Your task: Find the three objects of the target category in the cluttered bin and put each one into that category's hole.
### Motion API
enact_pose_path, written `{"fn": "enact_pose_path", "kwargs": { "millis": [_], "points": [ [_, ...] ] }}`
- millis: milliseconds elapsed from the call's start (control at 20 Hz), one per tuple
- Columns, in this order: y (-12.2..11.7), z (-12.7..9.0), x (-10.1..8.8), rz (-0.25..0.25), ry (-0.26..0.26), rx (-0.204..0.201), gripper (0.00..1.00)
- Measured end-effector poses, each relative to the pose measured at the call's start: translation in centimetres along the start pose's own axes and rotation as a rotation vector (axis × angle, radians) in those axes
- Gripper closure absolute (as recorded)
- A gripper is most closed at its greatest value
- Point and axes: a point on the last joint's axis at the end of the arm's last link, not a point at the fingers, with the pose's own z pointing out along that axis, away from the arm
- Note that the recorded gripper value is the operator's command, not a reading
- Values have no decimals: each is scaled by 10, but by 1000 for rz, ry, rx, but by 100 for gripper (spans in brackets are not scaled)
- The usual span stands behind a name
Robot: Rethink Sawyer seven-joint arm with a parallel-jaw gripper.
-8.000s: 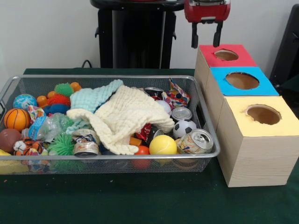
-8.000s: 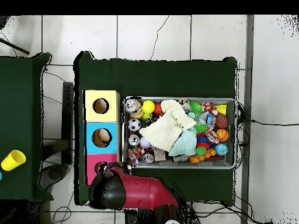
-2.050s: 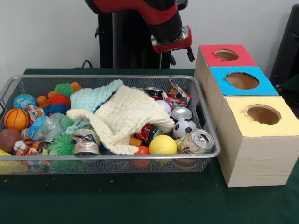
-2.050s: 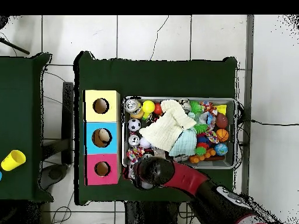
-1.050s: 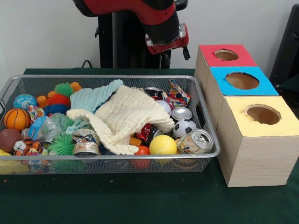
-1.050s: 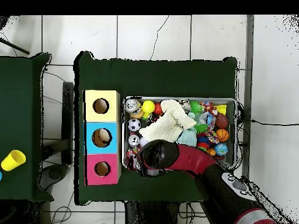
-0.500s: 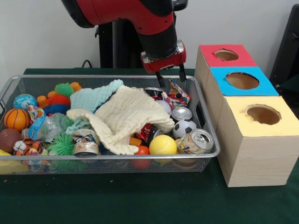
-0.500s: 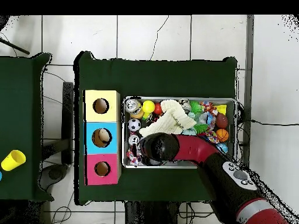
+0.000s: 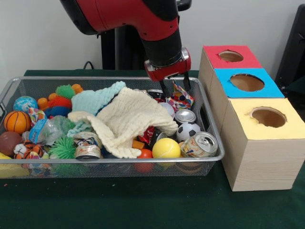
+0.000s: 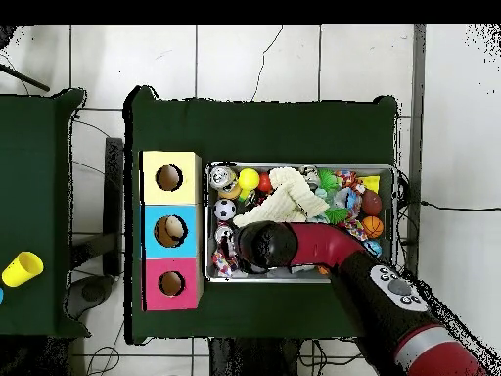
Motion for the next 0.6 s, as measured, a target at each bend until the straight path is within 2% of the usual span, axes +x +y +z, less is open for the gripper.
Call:
{"fn": "enact_pose_path", "kwargs": {
  "millis": [200, 300, 600],
  "points": [
    [-8, 6, 8, -19, -57, 14, 0],
    [-13, 9, 15, -32, -107, 25, 0],
    [-13, 18, 31, -49, -177, 22, 0]
  ]
}}
